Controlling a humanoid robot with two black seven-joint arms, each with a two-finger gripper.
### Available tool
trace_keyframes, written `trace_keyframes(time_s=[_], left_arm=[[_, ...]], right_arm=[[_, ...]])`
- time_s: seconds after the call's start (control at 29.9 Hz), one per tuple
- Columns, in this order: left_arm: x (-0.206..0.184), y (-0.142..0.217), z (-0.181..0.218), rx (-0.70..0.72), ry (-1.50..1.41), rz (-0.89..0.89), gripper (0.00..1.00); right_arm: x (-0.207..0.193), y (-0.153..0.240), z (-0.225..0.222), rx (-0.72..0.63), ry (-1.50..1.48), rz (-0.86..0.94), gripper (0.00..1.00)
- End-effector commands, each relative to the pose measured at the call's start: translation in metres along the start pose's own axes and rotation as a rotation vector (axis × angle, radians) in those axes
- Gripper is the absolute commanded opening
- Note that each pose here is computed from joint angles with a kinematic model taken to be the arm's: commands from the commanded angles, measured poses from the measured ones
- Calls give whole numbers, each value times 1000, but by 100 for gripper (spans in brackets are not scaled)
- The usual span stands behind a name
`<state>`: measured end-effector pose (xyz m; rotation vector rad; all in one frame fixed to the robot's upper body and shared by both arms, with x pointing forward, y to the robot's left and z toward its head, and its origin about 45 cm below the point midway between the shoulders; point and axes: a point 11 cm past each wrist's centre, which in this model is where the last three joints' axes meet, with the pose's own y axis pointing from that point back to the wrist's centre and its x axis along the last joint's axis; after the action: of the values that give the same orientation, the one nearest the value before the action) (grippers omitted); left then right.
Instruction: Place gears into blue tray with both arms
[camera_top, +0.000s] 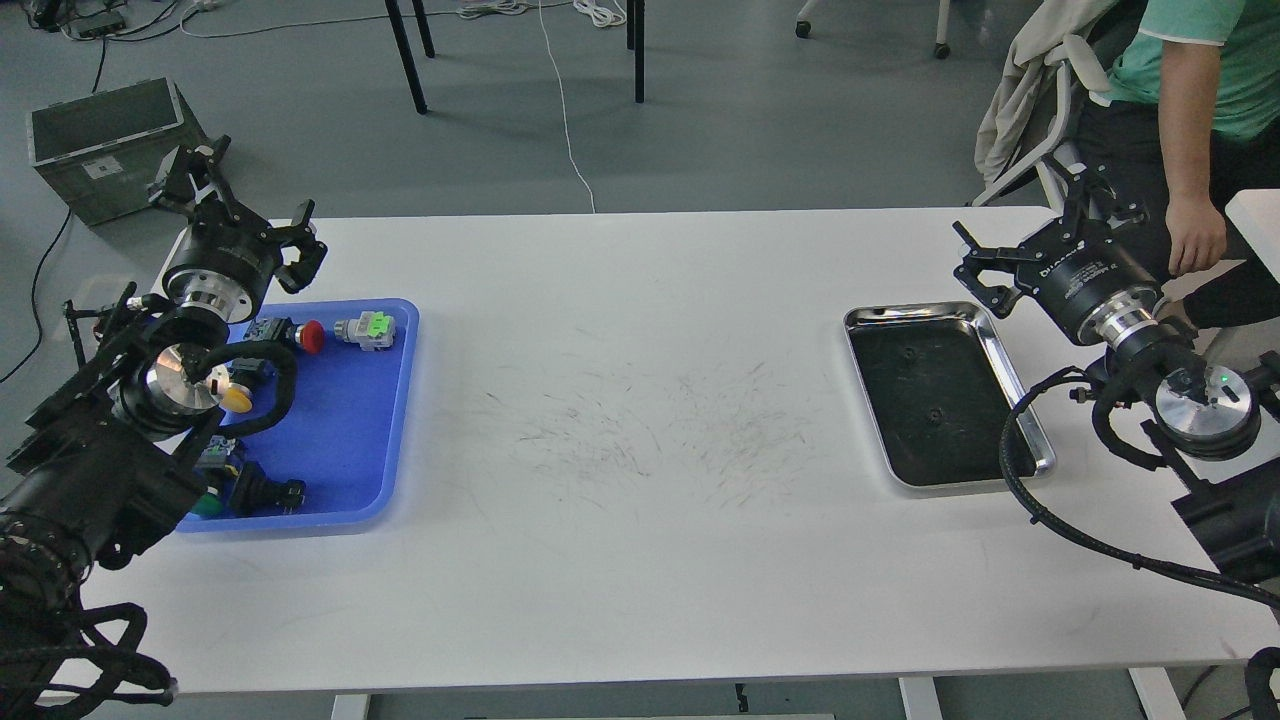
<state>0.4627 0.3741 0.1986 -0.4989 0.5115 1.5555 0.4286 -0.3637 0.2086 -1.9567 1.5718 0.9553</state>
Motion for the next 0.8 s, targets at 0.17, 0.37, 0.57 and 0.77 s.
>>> trace_keyframes(time_s=[0.17, 0.37, 0.57, 0.77], left_arm=[[-1, 0, 5, -35, 4, -11, 98], [2, 0, 8, -39, -2, 1, 98], [2, 1, -1, -23, -19, 2, 98], [0, 2, -5, -10, -33, -8, 98]], right_arm=[[-1, -1, -1, 2, 0, 0, 99], [-2, -1, 0, -1, 3, -9, 99], [-3, -1, -6, -2, 23, -16, 99], [-4, 1, -6, -76, 125, -28, 99]])
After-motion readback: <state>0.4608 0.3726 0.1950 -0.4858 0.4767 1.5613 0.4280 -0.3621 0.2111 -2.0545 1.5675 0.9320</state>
